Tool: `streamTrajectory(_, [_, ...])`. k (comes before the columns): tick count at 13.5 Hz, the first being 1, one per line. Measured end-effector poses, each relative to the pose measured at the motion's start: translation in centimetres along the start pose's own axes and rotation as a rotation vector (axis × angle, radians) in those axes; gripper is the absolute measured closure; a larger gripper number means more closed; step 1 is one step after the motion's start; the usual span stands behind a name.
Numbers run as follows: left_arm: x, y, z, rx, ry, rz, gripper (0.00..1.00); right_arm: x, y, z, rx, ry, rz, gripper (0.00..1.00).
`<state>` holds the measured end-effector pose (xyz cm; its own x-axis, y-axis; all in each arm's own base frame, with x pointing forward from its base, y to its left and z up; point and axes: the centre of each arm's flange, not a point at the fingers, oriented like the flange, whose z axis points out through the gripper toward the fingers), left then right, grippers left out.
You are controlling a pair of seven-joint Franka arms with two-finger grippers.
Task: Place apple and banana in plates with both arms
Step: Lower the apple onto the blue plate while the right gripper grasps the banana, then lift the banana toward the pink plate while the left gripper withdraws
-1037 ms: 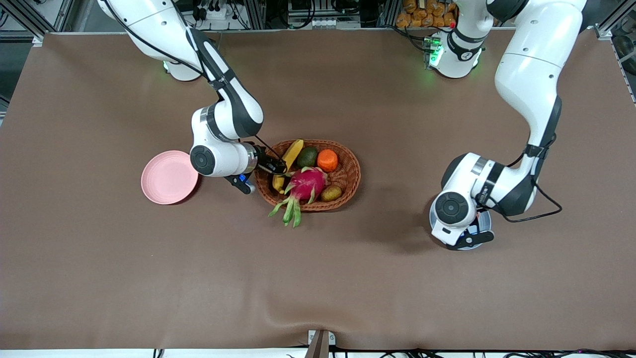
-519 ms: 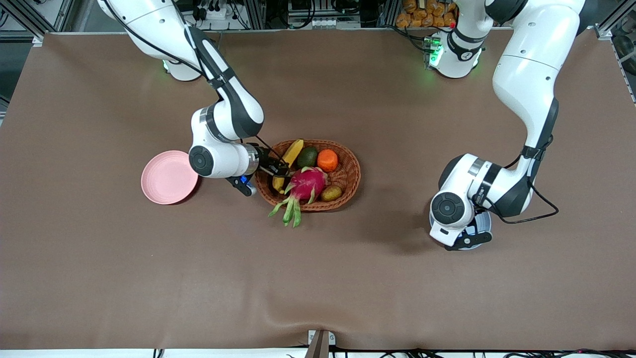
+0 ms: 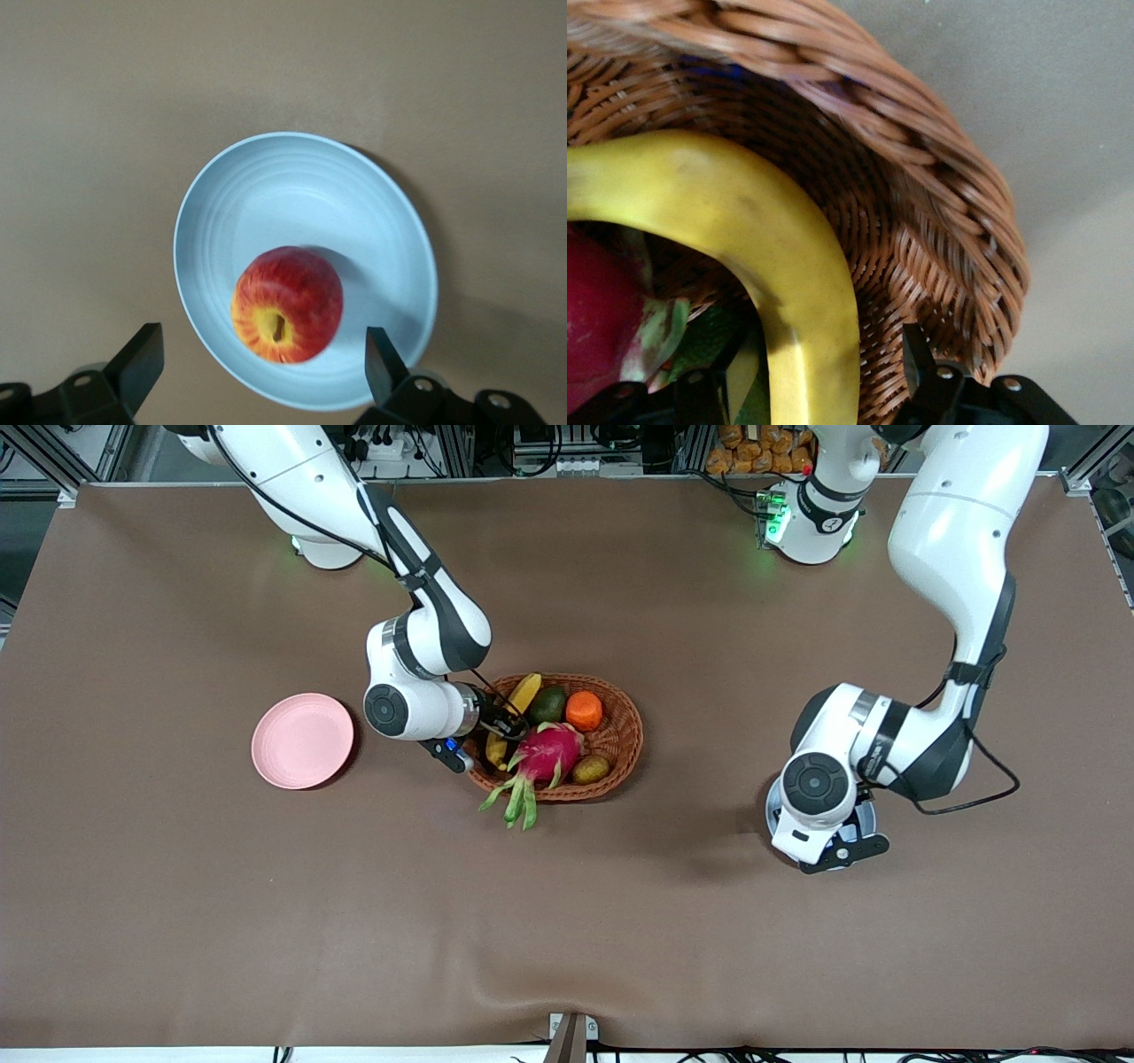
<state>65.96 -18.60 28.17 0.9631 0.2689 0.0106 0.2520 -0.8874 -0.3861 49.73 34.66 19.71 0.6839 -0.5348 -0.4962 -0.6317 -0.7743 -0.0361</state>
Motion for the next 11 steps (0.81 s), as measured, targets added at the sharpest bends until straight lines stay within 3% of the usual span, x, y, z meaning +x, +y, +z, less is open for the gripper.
streamTrajectory(3, [-0.5,-1.1,-4.5,-0.039,0.03,0.01,0.0,0.3,0.0,0.6,0.002,0.009,0.004,0.31])
streamTrajectory(6, [-1.1,-2.6,-9.4,-0.118,0.044,0.046,0.0,0.3,-0.5,0.3,0.011,0.012,-0.001,0.6])
streamTrajectory(8, [-1.1,-5.3,-12.4,-0.171,0.036,0.074,0.0,0.3,-0.8,-0.1,0.015,0.011,-0.004,0.6])
streamTrajectory(11, [-1.1,-10.4,-17.2,-0.301,0.016,0.049,0.0,-0.3,-1.7,-2.0,-0.021,-0.051,-0.013,0.6])
